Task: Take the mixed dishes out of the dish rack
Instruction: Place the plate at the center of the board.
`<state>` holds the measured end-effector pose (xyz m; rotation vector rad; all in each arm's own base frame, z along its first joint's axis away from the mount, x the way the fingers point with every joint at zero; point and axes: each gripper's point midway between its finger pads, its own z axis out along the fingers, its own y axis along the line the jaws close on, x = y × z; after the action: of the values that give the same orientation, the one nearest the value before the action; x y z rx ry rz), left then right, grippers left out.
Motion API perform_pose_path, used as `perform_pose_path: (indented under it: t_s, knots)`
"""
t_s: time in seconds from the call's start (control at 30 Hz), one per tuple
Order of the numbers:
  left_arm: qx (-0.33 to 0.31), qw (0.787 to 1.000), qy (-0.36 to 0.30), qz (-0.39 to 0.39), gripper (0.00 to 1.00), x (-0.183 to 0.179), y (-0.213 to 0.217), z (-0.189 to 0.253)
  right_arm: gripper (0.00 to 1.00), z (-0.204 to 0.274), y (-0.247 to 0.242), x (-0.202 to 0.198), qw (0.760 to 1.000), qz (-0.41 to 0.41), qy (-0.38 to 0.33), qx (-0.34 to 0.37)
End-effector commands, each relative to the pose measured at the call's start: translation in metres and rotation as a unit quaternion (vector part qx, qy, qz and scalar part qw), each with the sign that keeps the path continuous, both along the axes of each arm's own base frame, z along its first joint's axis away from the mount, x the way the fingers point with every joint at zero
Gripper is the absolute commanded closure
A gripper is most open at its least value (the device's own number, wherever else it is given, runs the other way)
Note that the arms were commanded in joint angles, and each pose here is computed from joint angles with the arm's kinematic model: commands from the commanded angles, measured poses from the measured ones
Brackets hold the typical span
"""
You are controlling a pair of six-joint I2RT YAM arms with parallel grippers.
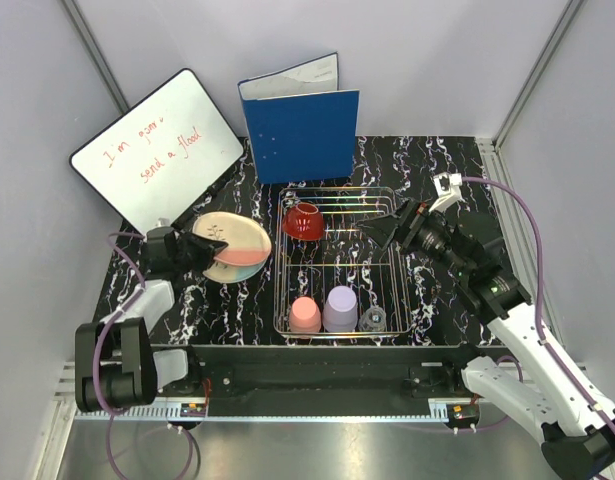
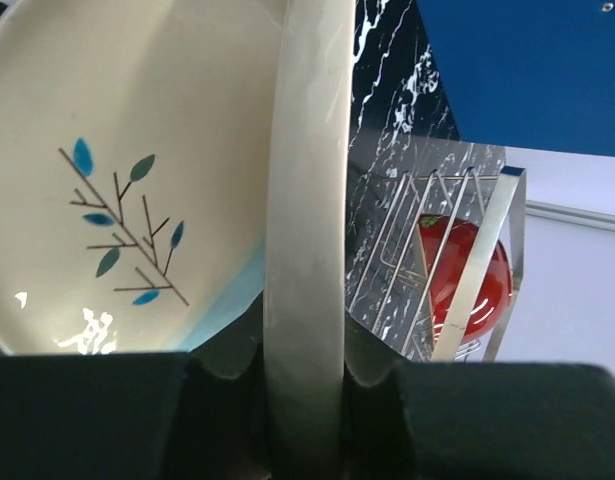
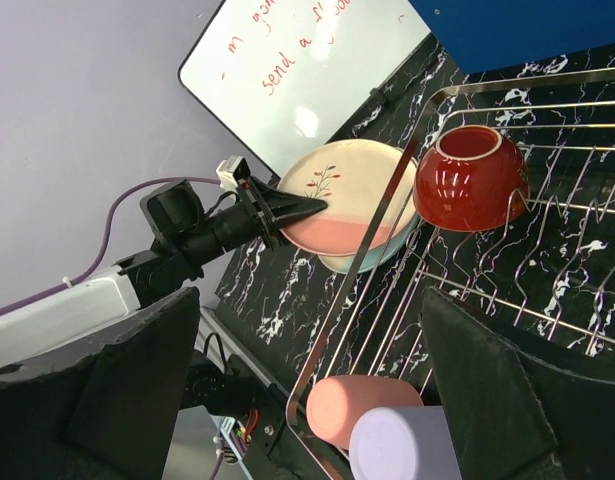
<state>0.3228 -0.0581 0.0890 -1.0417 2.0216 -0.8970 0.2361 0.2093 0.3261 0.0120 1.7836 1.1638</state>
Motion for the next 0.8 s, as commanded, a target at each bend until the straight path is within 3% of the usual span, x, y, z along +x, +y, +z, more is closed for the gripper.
perform_pose_path:
  t_s: [0.0,0.33,0.53,0.67,0.77]
  knots:
    - [-0.018,0.995,-0.098,-0.009,1.00,0.030,-0.002,0.045,0.00,0.010,0.002,0.001,1.000,0.004,-0.027,0.006]
    - [0.014,1.000,0.011,-0.013,1.00,0.022,0.005,-0.001,0.00,0.006,0.001,0.002,1.000,0.001,-0.025,0.003]
    - [0.039,0.992,0.116,-0.024,1.00,0.000,0.010,-0.034,0.00,0.002,0.003,0.002,1.000,0.004,-0.023,0.006]
    - [0.048,0.987,0.152,-0.030,1.00,-0.010,0.011,-0.047,0.00,0.001,0.003,0.003,1.000,0.004,-0.021,0.008]
    - [0.051,0.983,0.174,-0.040,0.93,-0.015,0.009,-0.056,0.00,-0.001,0.004,0.004,1.000,0.003,-0.020,0.008]
